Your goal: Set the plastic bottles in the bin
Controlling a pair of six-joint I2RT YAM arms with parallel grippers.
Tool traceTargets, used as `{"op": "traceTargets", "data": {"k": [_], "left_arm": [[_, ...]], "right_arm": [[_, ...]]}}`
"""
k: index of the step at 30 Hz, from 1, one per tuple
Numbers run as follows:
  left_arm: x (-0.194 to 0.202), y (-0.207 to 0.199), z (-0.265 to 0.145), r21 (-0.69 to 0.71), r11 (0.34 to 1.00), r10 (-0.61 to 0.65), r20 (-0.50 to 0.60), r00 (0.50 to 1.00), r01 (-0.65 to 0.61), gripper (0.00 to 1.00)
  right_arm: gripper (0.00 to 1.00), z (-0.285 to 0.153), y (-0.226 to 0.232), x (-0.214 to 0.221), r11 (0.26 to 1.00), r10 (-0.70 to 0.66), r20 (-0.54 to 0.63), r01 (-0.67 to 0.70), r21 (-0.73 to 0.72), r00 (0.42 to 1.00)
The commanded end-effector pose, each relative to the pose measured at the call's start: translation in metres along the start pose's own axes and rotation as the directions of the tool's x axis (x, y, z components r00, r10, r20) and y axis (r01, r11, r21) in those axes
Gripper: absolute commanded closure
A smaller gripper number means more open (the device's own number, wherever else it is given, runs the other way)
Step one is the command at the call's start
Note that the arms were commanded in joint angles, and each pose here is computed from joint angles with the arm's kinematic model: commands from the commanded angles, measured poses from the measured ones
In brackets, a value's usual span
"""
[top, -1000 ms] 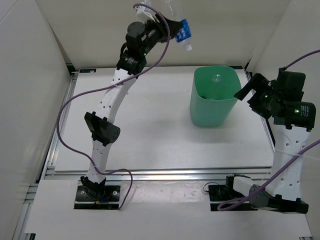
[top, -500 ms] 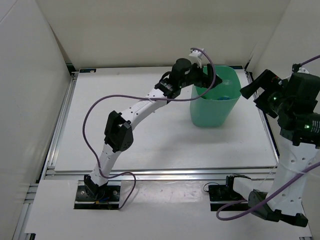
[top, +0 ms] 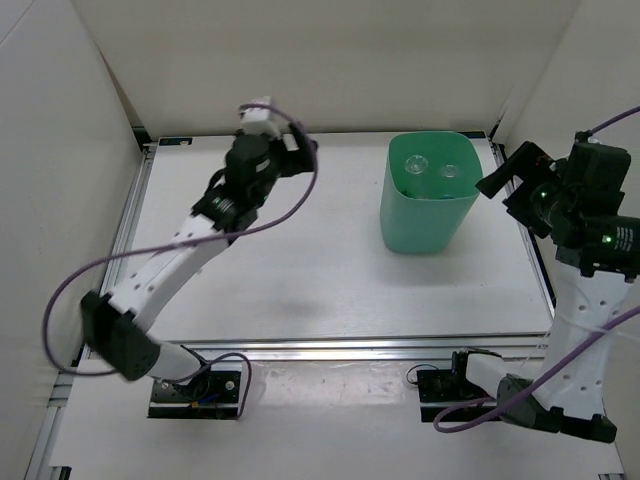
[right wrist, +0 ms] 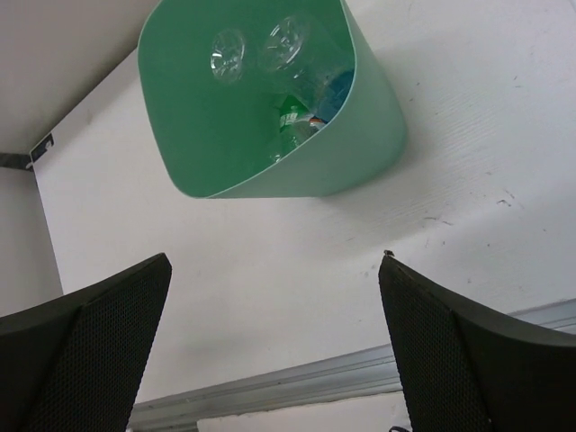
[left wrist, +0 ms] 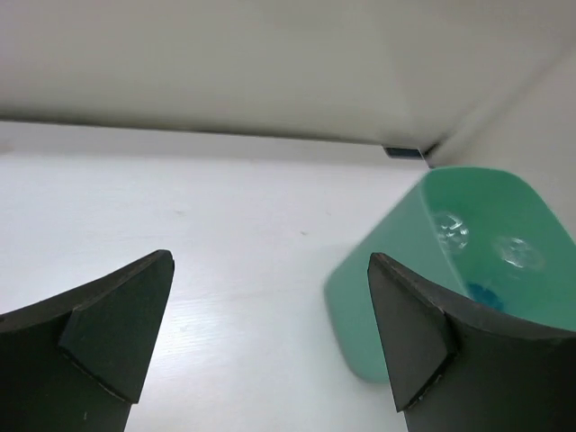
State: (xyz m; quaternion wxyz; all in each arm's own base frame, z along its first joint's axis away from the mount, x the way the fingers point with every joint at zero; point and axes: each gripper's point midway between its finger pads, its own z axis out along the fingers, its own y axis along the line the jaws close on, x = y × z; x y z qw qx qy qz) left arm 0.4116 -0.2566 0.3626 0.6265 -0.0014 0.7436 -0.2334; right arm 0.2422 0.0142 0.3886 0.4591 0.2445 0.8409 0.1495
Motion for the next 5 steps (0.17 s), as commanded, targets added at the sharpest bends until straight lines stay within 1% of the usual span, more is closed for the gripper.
{"op": "traceTargets", "data": {"k": [1,2,3,4,5], "left_arm": [[0.012,0.069,-0.071,-0.238,0.970,0.059,0.025,0.998,-0.052,0.00],[0.021,0.085,-0.086,-0.282,0.956,0.082,0.011,0.997,-0.075,0.00],[0.024,0.108,-0.103,-0.378,0.923,0.086,0.024,0.996,-0.070,0.00],[0.035,0.128,-0.129,-0.428,0.901,0.087,0.030,0.996,-0.066,0.00],[0.045,0.144,-0.145,-0.478,0.875,0.096,0.013,0.995,-0.078,0.00]], "right_arm": [[0.00,0.003,0.015,-0.002,0.997,0.007,-0.026,-0.009,-0.070,1.000],[0.00,-0.001,0.020,-0.004,0.996,0.004,-0.020,-0.006,-0.093,1.000],[0.00,-0.001,0.020,-0.004,0.996,0.004,-0.019,-0.006,-0.093,1.000],[0.00,0.001,0.021,-0.006,0.996,0.015,-0.023,-0.017,-0.092,1.000],[0.00,0.005,0.018,-0.007,0.997,0.017,-0.023,-0.019,-0.074,1.000]]}}
